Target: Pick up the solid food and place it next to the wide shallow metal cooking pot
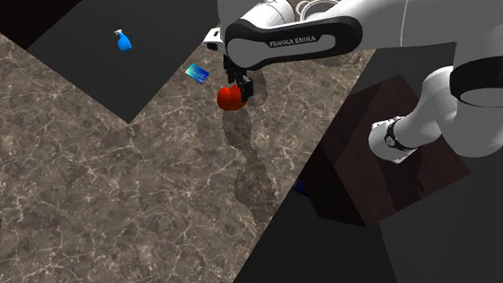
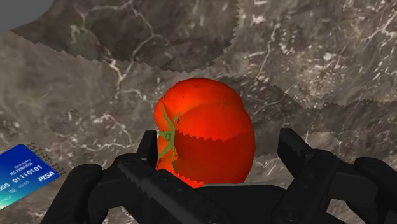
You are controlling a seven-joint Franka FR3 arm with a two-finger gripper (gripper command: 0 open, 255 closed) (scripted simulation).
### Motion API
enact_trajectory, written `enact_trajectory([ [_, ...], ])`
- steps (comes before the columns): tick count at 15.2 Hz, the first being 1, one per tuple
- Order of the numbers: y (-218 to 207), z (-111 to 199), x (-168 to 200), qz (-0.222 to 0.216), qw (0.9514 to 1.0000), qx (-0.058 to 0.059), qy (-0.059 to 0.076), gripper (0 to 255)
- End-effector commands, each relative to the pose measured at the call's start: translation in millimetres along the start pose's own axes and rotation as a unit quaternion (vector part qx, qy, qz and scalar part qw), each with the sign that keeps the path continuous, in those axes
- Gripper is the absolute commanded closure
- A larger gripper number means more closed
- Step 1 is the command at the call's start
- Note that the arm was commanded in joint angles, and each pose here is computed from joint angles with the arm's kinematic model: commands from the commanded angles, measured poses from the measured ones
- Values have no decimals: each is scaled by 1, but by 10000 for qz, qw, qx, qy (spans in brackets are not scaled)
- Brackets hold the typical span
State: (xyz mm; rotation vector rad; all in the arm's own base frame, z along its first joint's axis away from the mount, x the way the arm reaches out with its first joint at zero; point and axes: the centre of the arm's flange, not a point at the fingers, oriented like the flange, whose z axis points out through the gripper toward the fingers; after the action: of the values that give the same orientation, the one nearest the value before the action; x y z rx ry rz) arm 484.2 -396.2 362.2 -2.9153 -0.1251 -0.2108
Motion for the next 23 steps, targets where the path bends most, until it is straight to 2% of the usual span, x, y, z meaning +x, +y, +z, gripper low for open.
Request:
enact_trajectory([
  [1,0,5,0,1,10000,-2,1,0],
  [8,0,5,0,1,10000,-2,1,0],
  [9,0,5,0,1,10000,-2,1,255],
  [18,0,5,0,1,10000,-2,1,255],
  [23,-5,-20,4,1,10000,-2,1,255],
])
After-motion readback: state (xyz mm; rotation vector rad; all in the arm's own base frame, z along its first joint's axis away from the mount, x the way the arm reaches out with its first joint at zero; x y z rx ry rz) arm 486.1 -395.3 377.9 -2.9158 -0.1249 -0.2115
